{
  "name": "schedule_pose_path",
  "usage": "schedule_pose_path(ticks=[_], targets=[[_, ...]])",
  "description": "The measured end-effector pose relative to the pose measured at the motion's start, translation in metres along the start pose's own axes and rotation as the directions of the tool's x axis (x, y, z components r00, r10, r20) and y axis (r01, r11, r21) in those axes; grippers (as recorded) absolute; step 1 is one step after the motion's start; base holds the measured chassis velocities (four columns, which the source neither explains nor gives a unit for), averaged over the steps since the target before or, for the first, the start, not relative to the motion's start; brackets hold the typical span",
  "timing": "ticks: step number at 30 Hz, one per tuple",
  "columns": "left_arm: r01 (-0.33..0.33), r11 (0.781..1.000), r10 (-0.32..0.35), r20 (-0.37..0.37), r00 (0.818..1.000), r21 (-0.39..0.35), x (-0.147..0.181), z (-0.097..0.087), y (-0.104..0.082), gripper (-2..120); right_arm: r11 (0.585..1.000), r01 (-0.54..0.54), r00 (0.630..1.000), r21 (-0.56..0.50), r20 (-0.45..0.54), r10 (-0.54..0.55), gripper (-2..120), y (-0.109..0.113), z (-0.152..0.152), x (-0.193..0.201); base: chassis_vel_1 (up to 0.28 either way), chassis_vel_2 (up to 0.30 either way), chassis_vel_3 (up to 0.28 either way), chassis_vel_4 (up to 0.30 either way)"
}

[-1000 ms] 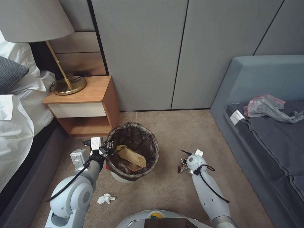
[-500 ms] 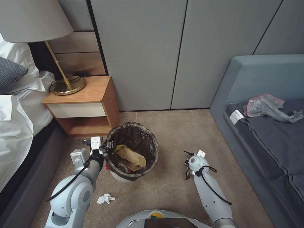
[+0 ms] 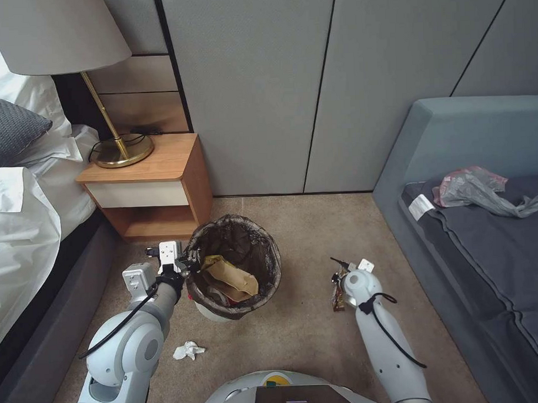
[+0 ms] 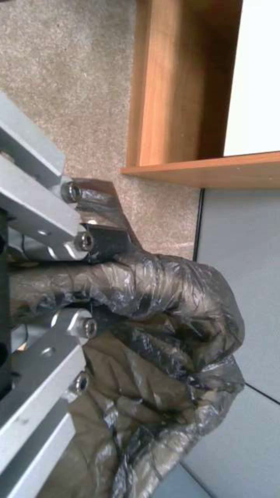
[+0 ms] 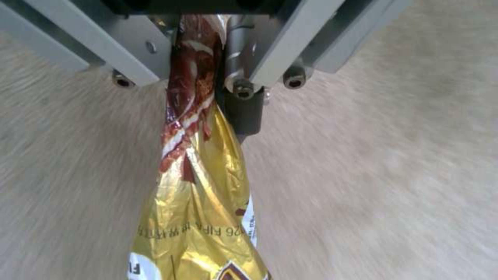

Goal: Pick up the trash bin, then pick up the garbage from the floor and place it into the trash bin.

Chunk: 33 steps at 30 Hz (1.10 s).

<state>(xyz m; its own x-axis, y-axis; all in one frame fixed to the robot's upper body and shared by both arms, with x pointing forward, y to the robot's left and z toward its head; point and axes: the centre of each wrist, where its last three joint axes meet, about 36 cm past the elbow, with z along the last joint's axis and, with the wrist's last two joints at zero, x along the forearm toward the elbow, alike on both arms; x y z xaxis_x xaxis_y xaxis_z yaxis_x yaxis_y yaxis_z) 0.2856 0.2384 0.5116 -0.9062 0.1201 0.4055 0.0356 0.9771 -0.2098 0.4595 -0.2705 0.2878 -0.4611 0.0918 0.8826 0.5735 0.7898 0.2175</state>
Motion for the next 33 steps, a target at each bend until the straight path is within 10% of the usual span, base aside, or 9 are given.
schedule_pose_path(ticks=[11,19,26,33], targets=[[-0.005,1.000,0.005,-0.002,1.000,-0.002,-0.001,0.000,-0.001,5,0.976,0.204,0.947,0.078,0.237,-0.216,0,0.006,-0.053,0.149,0.000,0.000,0.000,0.000],[-0.004,1.000,0.004,-0.012,1.000,-0.005,-0.002,0.003,-0.001,5,0.864,0.358,0.801,0.353,0.360,-0.479,0,0.019,-0.079,0.264,0.000,0.000,0.000,0.000],[-0.003,1.000,0.003,-0.012,1.000,-0.005,-0.005,0.003,-0.001,5,0.631,0.410,0.665,0.659,0.258,-0.701,0,0.036,-0.079,0.321,0.000,0.000,0.000,0.000],[-0.007,1.000,0.007,-0.009,1.000,0.000,-0.007,0.003,-0.003,5,0.442,0.453,0.611,0.775,0.091,-0.786,0,0.069,-0.062,0.337,0.000,0.000,0.000,0.000]])
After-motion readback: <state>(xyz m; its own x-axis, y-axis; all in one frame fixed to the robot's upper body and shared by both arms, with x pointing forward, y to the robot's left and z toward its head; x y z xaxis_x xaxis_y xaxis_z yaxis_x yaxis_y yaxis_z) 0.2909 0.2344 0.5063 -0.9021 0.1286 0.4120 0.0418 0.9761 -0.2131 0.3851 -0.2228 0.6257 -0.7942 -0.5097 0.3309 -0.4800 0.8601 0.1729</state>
